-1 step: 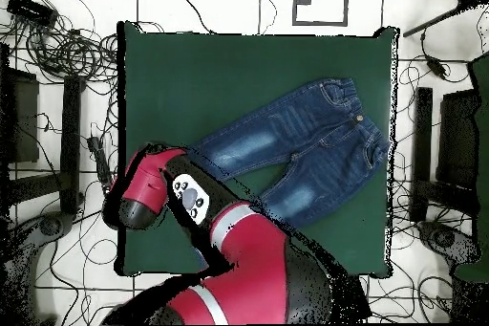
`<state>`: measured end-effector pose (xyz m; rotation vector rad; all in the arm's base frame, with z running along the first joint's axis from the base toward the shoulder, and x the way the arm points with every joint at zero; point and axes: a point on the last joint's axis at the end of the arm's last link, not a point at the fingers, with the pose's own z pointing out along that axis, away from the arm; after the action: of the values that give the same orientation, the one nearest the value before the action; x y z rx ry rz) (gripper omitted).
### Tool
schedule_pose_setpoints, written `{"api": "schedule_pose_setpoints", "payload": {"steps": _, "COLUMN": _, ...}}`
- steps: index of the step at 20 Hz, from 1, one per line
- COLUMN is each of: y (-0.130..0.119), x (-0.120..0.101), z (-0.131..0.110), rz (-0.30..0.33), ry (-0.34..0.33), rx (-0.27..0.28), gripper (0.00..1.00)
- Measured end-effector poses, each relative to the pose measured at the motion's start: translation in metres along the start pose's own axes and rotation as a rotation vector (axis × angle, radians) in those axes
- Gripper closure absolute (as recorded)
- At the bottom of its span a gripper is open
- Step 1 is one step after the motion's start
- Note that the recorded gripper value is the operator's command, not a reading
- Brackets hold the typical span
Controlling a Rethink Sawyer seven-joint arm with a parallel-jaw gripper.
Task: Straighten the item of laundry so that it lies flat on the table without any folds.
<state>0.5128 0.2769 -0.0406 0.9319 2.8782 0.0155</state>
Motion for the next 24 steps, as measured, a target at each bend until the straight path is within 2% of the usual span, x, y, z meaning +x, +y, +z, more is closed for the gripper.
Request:
{"api": "schedule_pose_setpoints", "payload": {"steps": 15, "y": -0.002, "x": 0.002, "z": -0.005, "rz": -0.008, "ry": -0.002, "rx": -0.007, "gripper": 1.0}}
{"api": "schedule_pose_setpoints", "payload": {"steps": 24, "y": -0.005, "x": 0.023, "z": -0.017, "rz": -0.06, "ry": 0.003, "rx": -0.02, "gripper": 1.0}}
